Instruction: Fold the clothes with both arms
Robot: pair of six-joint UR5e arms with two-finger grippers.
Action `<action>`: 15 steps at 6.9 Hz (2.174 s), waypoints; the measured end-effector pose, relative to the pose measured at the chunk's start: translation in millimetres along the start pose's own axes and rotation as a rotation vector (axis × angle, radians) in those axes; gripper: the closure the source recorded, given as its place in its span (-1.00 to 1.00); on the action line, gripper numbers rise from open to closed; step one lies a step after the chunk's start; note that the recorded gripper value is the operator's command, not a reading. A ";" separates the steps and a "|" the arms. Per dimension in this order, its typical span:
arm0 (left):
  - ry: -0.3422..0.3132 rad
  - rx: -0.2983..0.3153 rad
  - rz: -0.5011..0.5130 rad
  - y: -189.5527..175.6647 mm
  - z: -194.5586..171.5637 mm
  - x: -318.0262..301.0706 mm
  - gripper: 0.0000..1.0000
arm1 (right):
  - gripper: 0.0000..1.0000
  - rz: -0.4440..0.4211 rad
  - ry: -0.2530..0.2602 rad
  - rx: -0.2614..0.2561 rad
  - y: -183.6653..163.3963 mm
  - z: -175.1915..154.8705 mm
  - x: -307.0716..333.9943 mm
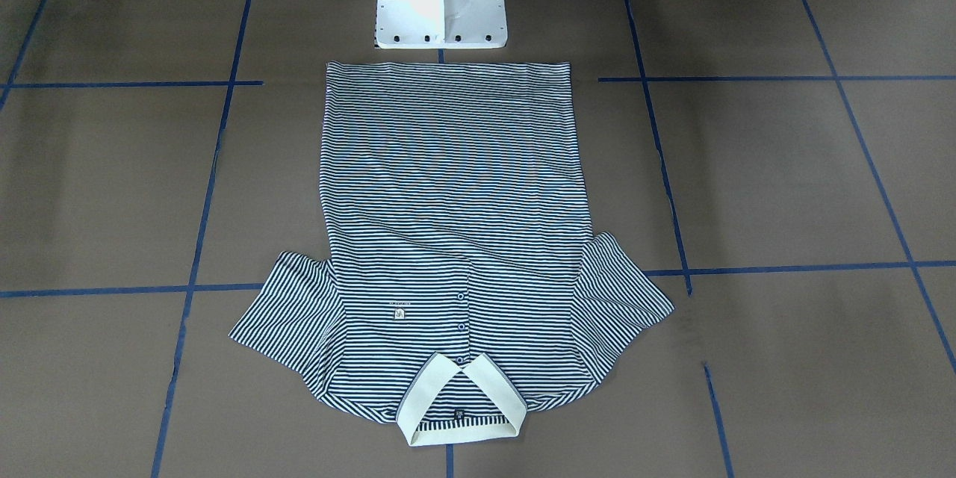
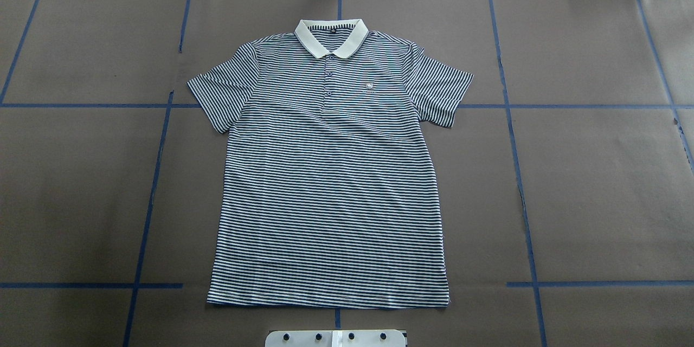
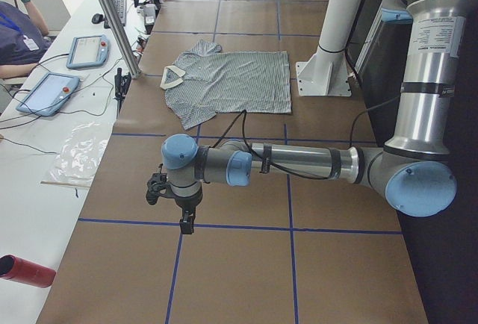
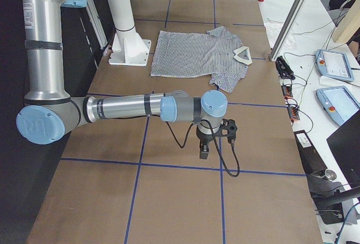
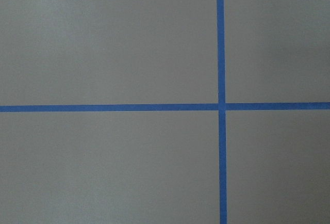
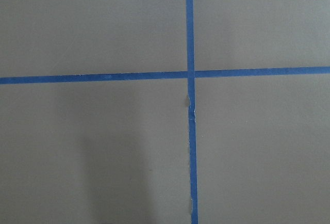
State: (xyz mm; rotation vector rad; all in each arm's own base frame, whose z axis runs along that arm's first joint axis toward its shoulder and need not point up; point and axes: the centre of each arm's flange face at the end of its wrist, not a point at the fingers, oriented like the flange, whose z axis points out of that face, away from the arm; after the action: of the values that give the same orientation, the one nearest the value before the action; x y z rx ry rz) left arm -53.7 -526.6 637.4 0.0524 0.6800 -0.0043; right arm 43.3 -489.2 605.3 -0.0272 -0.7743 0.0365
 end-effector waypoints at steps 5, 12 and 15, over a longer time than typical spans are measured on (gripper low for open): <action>0.007 0.063 0.053 -24.5 -32.1 31.6 -1.00 | -1.00 -0.097 -0.026 0.051 -19.3 4.2 -44.2; 0.181 0.213 0.246 -87.5 -55.2 222.4 -1.00 | -1.00 -0.029 -0.108 0.201 -168.5 107.4 -370.8; 0.193 0.188 0.205 -93.6 -43.2 242.4 -1.00 | -0.98 -0.051 -0.094 0.215 -178.0 149.9 -472.7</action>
State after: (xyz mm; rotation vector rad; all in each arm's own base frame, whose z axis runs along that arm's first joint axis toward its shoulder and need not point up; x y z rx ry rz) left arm 105.7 -614.8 447.1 0.3059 0.8635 0.1353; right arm -395.1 -685.7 389.0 0.1992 -0.8608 0.0732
